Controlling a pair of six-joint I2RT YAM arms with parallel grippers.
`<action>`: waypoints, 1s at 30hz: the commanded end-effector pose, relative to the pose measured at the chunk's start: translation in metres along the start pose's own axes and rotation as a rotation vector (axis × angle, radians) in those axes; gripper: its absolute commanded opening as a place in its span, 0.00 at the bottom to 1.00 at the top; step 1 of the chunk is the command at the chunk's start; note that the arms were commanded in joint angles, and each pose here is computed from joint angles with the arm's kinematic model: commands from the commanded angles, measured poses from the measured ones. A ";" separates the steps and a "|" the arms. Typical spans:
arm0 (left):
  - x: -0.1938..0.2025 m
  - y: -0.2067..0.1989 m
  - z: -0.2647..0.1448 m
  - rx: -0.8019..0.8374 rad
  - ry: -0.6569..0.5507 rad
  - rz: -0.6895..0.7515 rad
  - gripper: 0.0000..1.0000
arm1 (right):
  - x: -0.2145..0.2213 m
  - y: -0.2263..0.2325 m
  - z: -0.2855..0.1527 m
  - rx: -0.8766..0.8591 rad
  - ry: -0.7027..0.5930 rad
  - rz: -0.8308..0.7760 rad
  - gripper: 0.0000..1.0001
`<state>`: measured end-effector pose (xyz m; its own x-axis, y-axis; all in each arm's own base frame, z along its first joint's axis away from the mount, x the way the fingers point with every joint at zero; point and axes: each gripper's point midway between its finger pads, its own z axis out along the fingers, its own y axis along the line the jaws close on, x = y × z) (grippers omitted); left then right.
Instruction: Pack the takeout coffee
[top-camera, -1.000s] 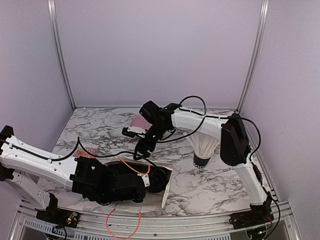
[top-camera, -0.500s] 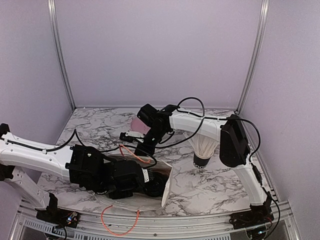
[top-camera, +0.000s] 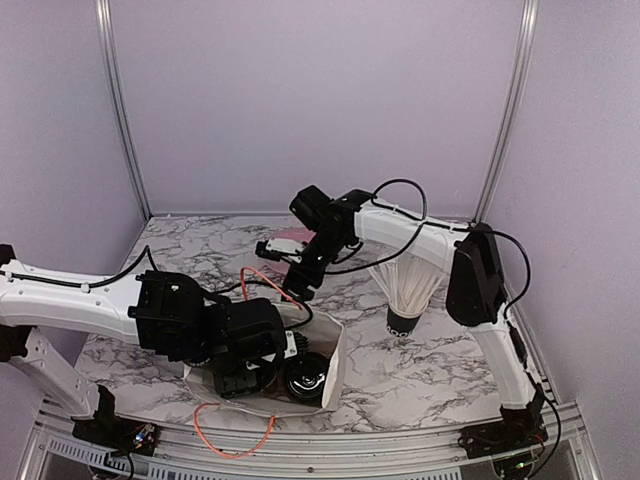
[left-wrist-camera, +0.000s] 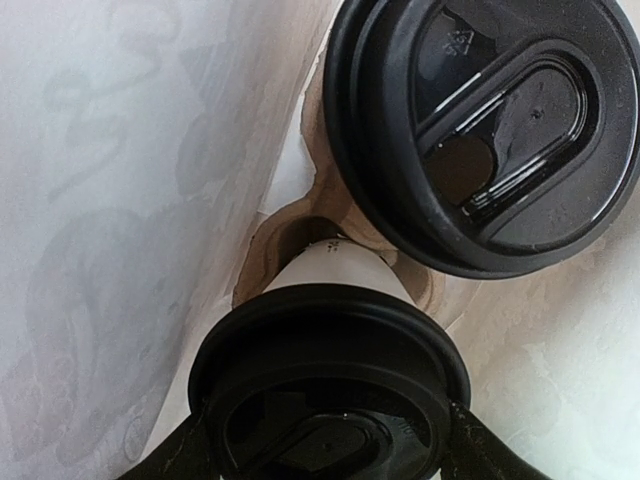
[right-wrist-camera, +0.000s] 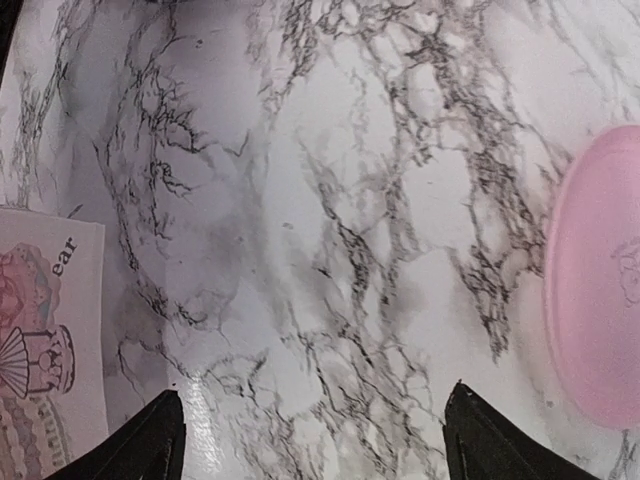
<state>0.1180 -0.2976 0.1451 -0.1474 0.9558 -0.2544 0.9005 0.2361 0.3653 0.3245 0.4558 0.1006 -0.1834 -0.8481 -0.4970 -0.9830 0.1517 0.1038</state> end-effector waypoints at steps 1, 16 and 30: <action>0.016 -0.024 0.008 0.155 0.091 -0.018 0.45 | -0.036 -0.031 -0.116 0.045 -0.246 -0.058 0.86; 0.019 -0.029 0.058 0.234 0.132 -0.045 0.45 | -0.055 0.049 -0.259 -0.034 -0.556 -0.355 0.87; -0.001 -0.021 0.028 0.273 0.042 -0.081 0.66 | -0.050 0.060 -0.275 -0.026 -0.553 -0.348 0.87</action>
<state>0.1428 -0.3160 0.1298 -0.2048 0.9294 -0.3070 0.9252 0.2862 0.2493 0.2878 0.3754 0.3567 0.1471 -0.4663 -0.8723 -0.9887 -0.0958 -0.1155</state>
